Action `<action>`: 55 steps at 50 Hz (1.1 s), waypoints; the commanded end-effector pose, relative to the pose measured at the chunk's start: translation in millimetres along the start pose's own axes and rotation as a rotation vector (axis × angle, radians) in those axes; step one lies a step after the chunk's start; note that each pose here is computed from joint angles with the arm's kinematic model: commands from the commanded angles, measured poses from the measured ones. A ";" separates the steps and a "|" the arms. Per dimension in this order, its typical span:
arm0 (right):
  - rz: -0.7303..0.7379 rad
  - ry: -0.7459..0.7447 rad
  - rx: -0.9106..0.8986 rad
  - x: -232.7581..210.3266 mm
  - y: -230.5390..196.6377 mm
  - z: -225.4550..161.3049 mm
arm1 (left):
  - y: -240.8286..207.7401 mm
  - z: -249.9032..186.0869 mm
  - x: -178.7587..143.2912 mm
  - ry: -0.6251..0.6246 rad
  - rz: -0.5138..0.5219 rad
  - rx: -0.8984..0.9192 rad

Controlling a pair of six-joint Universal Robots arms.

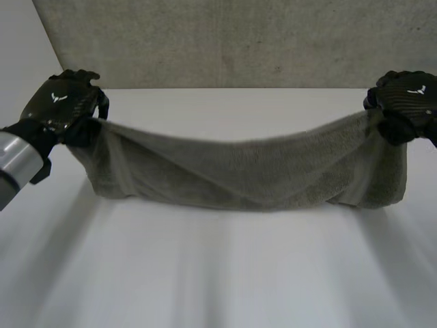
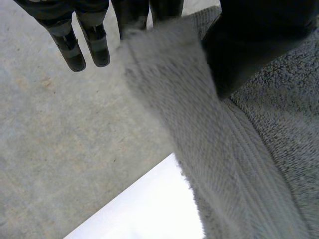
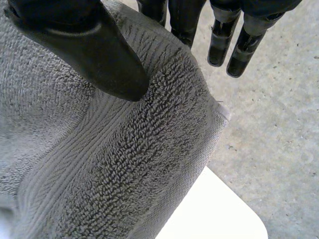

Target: Fold the towel.

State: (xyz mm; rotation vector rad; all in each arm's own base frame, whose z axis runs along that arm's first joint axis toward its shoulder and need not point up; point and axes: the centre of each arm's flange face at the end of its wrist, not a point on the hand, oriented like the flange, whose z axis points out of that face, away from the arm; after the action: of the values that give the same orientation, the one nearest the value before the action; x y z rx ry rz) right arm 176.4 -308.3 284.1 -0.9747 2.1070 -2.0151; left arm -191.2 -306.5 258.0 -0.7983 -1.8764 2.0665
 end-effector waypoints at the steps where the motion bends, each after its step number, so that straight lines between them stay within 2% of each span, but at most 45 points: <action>1: -0.022 0.027 0.012 0.0 -6.2 38.3 | 2.4 49.5 -1.8 -0.021 0.011 0.020; 7: -0.087 0.038 0.100 -3.5 -14.7 74.7 | -2.4 86.9 -12.7 -0.039 0.036 0.079; 9: -0.191 0.160 0.246 2.9 -46.3 97.2 | -22.3 113.2 -18.6 -0.048 0.072 0.177; 10: -0.192 0.161 0.247 3.0 -46.5 97.2 | -22.4 113.3 -18.6 -0.048 0.072 0.178; 11: -0.224 0.238 0.343 13.3 -73.5 99.2 | -39.8 121.7 -19.3 -0.054 0.093 0.238; 12: -0.225 0.239 0.344 13.4 -73.8 99.3 | -61.6 124.8 -17.5 -0.056 0.116 0.304; 13: -0.237 0.295 0.434 21.0 -100.6 95.1 | -61.9 124.8 -17.5 -0.056 0.116 0.304; 14: -0.232 0.323 0.518 25.5 -123.7 87.9 | -80.2 124.9 -22.1 -0.079 0.127 0.364; 15: -0.232 0.323 0.519 25.6 -123.9 87.8 | -80.4 124.9 -22.1 -0.079 0.127 0.365; 17: -0.187 0.315 0.576 30.4 -137.6 77.5 | -112.4 116.9 -26.9 -0.105 0.125 0.487; 23: -0.137 0.201 0.493 14.2 -103.4 84.6 | -102.6 111.3 -35.0 -0.109 0.076 0.506; 27: -0.119 0.140 0.423 -0.3 -80.6 79.4 | -70.1 107.3 -42.7 -0.127 0.052 0.423; 32: -0.100 0.068 0.366 -14.5 -59.1 74.5 | -32.5 97.2 -28.9 -0.084 0.013 0.308; 37: -0.059 0.014 0.231 -16.6 -10.6 68.5 | -5.7 80.5 -10.8 -0.013 -0.007 0.215; 43: -0.039 0.002 0.190 -18.1 0.8 53.3 | -7.3 54.6 -6.0 0.003 0.022 0.186; 55: -0.023 -0.046 0.181 -20.8 -14.5 -24.2 | -36.0 -22.5 -0.6 -0.056 0.029 0.151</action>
State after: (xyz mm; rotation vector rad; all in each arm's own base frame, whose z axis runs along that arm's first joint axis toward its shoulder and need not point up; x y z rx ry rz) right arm 202.4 -306.4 284.9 -1.0084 1.8483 -2.1612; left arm -198.4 -311.9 283.0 -0.7656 -1.6784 2.2335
